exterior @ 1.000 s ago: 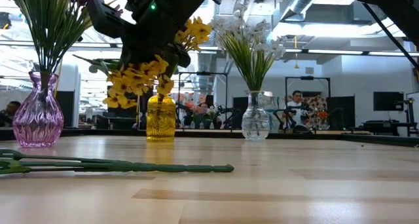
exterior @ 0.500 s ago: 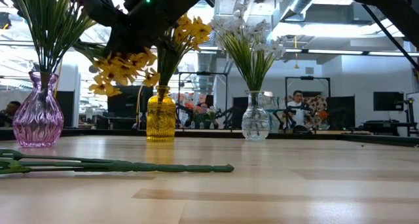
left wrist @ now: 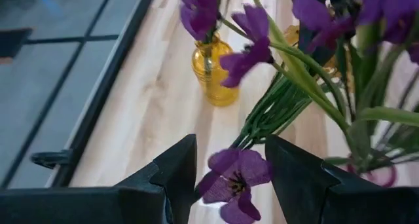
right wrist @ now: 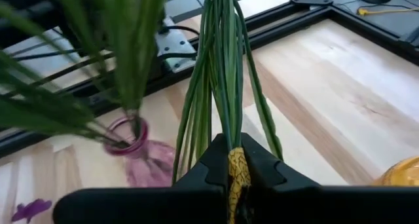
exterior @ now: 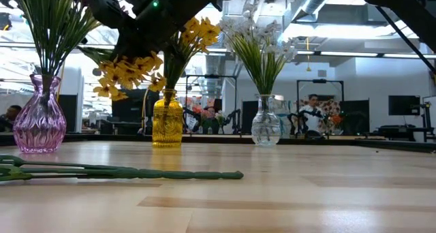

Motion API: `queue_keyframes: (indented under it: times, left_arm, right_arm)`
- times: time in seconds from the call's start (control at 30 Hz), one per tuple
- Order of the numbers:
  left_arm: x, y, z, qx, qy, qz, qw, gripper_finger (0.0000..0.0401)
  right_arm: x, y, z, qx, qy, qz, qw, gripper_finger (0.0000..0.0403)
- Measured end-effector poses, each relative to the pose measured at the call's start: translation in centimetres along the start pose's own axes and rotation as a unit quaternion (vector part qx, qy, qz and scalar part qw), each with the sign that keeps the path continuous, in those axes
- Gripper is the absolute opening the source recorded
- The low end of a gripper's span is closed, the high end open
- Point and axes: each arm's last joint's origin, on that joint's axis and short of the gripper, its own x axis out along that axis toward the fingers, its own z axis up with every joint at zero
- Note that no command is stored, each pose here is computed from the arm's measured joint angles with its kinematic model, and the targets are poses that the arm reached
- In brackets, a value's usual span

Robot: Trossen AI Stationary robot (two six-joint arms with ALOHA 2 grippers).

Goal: Sort flowers into vase by color
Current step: Put the yellow flowers into the yellow vase

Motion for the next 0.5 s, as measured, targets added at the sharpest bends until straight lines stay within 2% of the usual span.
queue_keyframes:
  times: [0.5]
  left_arm:
    - [-0.3,0.9,1.3,-0.004,-0.046,0.091,0.995,0.0169]
  right_arm:
    - [0.5,-1.2,0.5,0.019,-0.002,-0.014,1.000,0.0046]
